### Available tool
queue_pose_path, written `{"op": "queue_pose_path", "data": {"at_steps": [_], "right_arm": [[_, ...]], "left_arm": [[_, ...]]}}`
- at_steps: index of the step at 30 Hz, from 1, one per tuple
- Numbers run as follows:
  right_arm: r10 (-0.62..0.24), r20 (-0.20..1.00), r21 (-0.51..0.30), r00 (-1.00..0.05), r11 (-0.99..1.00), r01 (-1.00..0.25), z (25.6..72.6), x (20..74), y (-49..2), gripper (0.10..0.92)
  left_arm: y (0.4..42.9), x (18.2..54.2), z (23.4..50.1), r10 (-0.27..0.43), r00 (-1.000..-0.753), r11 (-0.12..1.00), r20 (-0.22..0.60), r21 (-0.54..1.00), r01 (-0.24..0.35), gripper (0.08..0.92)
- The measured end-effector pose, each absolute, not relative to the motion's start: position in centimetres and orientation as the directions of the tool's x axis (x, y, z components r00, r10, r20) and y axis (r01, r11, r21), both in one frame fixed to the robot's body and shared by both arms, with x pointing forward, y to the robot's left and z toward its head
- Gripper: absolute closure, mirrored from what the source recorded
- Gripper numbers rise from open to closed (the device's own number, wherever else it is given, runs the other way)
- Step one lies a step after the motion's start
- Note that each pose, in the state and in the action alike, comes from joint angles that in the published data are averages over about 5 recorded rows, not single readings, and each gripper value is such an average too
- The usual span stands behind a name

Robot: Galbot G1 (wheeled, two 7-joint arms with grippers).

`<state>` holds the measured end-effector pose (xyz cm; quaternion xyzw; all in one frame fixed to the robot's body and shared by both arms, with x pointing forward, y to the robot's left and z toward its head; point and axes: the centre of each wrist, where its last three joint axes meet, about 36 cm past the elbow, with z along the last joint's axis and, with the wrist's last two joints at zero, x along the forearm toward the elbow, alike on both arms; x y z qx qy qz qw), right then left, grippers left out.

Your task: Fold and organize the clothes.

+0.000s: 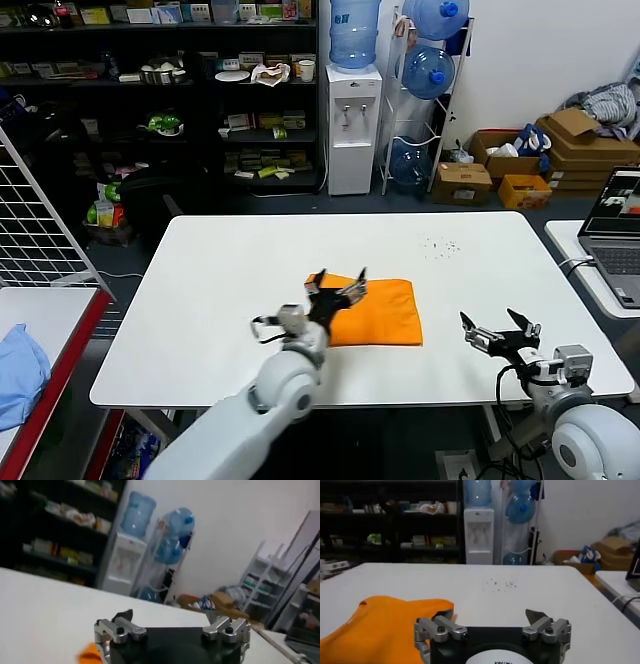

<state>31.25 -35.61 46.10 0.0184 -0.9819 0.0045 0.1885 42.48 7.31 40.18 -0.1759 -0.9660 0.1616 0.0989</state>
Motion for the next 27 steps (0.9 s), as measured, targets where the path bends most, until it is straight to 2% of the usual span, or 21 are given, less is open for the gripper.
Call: {"op": "queue_pose_path", "data": {"at_steps": [5,12,17,22,27], "right_arm": [[-0.041,0.272,-0.024,-0.961,0.999,-0.049,44.4,30.4,-36.9,0.101],[-0.071,0.145,-0.041,-0.987,0.996,-0.078,42.8,28.2,-37.6,0.101],[-0.082,0.081,-0.060,-0.993,0.994,-0.087,41.8,25.8,-37.5,0.101],[-0.083,0.046,-0.075,-0.995,0.993,-0.086,41.1,23.4,-37.0,0.101],[-0.074,0.035,-0.076,-0.997,0.994,-0.076,40.6,21.8,-36.8,0.101]], "left_arm": [[15.8,39.9,38.3,0.322,-0.947,0.912,0.005,-0.271,0.309,0.080],[23.7,34.9,36.4,0.243,-0.962,0.948,-0.126,-0.181,0.263,0.078],[25.9,30.6,35.7,0.203,-0.965,0.963,-0.164,-0.145,0.227,0.078],[26.6,26.3,35.6,0.197,-0.968,0.969,-0.154,-0.120,0.216,0.078],[26.5,23.7,36.3,0.194,-0.970,0.971,-0.144,-0.114,0.211,0.078]]}}
